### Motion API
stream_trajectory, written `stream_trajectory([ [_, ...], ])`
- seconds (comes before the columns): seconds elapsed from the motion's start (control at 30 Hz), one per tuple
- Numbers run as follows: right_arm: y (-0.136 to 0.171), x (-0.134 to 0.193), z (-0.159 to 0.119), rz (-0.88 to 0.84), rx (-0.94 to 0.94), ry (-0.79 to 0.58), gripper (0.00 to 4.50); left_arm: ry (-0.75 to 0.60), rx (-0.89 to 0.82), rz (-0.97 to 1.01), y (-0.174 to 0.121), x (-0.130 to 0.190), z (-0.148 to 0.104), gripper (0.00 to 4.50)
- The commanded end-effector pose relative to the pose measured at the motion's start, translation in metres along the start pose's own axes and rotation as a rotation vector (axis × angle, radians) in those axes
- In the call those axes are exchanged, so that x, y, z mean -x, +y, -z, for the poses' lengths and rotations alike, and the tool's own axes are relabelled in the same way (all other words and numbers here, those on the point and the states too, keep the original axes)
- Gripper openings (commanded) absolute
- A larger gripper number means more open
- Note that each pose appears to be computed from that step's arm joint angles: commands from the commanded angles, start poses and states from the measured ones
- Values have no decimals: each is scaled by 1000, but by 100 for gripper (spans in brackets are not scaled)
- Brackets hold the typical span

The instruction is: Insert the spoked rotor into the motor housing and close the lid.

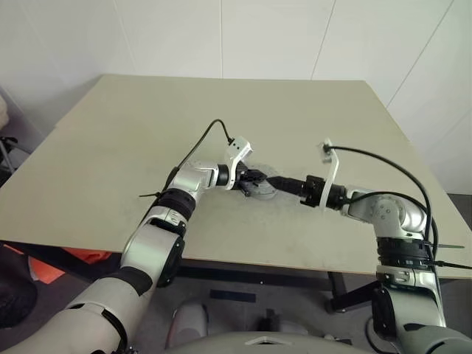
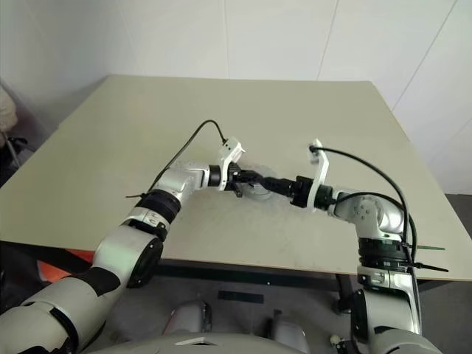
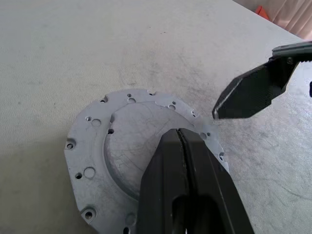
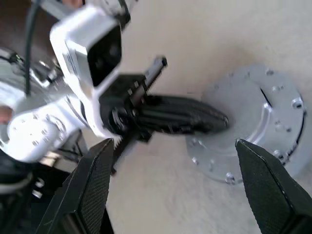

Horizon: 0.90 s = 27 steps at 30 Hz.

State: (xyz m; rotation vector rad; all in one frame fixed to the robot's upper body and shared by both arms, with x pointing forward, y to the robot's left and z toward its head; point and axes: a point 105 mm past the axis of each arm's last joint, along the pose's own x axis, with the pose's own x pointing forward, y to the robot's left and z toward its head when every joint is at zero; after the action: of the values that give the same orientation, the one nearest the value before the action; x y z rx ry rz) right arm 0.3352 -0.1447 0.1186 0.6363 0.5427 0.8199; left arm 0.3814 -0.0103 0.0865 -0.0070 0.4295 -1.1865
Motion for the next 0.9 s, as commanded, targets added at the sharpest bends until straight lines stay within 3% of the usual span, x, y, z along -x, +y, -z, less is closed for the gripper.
stream_trajectory([
  [0.03,-1,4,-3,18,-69,-6,447,37,14,-11,2,2,10,1],
  [0.57,-21,20,22,106,-291,95,447,31,16,-13,0,3,11,1],
  [0.9,-30,4,37,155,-335,83,447,27,16,-22,1,4,9,1],
])
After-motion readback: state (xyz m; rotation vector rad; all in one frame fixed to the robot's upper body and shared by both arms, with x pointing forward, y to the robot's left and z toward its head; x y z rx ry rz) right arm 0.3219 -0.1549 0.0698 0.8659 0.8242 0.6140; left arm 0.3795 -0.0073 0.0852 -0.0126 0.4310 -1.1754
